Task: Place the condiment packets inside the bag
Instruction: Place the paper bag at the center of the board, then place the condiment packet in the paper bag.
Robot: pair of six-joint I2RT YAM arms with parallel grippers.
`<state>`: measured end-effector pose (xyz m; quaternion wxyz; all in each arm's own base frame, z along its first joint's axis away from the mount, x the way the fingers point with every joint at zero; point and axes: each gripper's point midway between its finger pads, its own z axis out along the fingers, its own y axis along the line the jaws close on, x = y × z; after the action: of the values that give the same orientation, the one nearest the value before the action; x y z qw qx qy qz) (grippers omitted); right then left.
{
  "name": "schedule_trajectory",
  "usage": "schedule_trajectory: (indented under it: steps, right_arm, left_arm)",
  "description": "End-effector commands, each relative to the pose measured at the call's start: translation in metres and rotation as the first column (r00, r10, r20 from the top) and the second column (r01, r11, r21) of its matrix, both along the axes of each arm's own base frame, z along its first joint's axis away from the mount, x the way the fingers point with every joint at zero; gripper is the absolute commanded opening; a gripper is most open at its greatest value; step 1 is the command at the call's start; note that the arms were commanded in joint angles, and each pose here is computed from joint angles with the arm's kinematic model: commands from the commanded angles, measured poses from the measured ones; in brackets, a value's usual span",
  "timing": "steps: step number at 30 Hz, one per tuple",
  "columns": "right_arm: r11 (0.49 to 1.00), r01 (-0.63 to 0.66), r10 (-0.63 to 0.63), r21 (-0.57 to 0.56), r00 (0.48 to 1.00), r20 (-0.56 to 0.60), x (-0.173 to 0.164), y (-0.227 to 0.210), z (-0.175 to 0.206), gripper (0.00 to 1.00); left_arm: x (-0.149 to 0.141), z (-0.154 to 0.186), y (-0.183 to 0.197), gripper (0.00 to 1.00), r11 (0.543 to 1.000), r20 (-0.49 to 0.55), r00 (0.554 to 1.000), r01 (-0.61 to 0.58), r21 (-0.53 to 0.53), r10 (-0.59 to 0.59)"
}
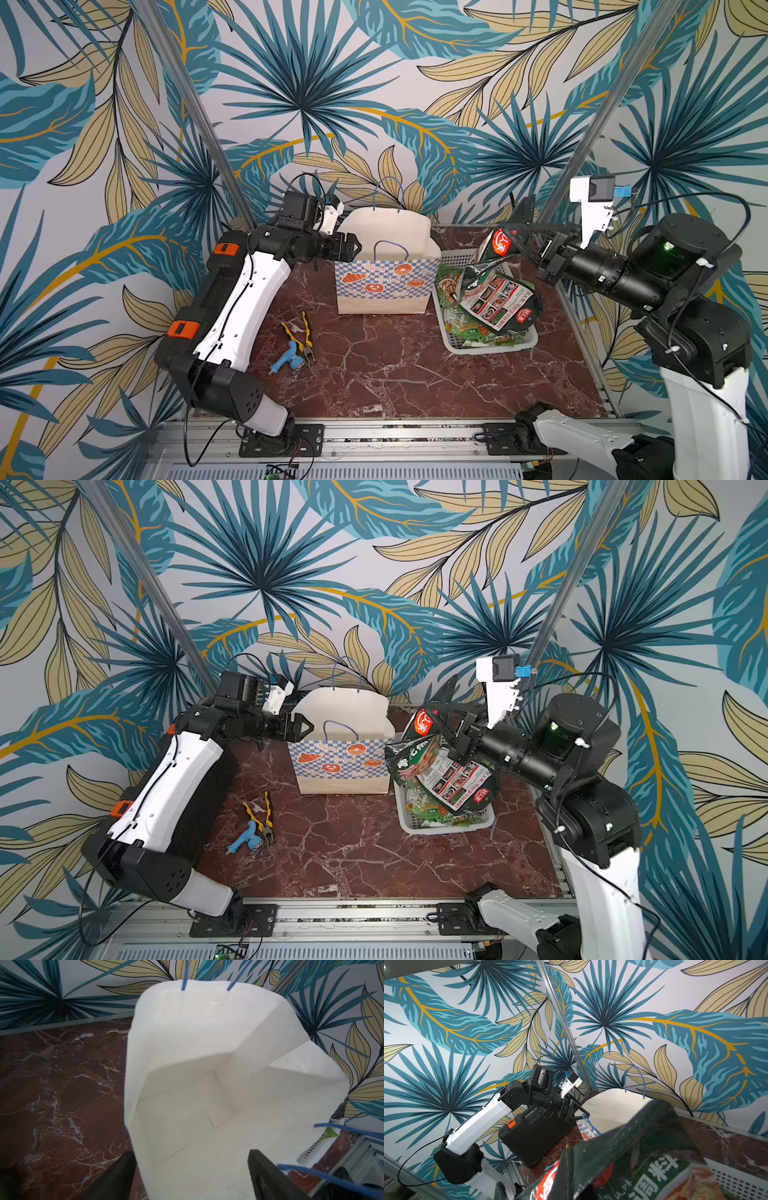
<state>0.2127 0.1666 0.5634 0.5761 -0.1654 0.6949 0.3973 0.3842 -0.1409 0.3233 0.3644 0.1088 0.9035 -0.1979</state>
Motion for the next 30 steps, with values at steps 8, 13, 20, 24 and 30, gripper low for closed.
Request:
schedule_trajectory:
  steps: [8, 13, 20, 24, 30]
  right_arm:
    - [0.986, -0.155, 0.14, 0.067, 0.972, 0.186, 0.008, 0.027, 0.048, 0.0]
    - [0.994, -0.086, 0.072, 0.065, 0.98, 0.186, 0.043, 0.03, 0.051, 0.0]
    - [0.993, -0.02, 0.002, 0.118, 0.988, 0.154, 0.095, 0.039, 0.054, 0.0]
    - [0.982, 0.065, -0.081, 0.176, 0.993, 0.086, 0.131, 0.038, 0.047, 0.0]
    - [0.954, 0.142, -0.149, 0.263, 0.989, 0.006, 0.164, 0.047, 0.04, 0.0]
  left_arm:
    - [-0.044, 0.074, 0.037, 0.98, 0.986, 0.192, 0.967, -0.165, -0.03, 0.167]
    - [-0.08, 0.102, 0.009, 0.99, 0.972, 0.236, 0.968, -0.025, -0.233, 0.081]
    - [-0.103, 0.122, -0.044, 1.0, 0.924, 0.298, 0.953, 0.166, -0.344, -0.061]
    - [-0.089, 0.108, -0.062, 1.0, 0.941, 0.293, 0.951, 0.184, -0.285, -0.097]
    - [-0.061, 0.081, -0.062, 1.0, 0.978, 0.361, 0.922, 0.188, -0.092, -0.143]
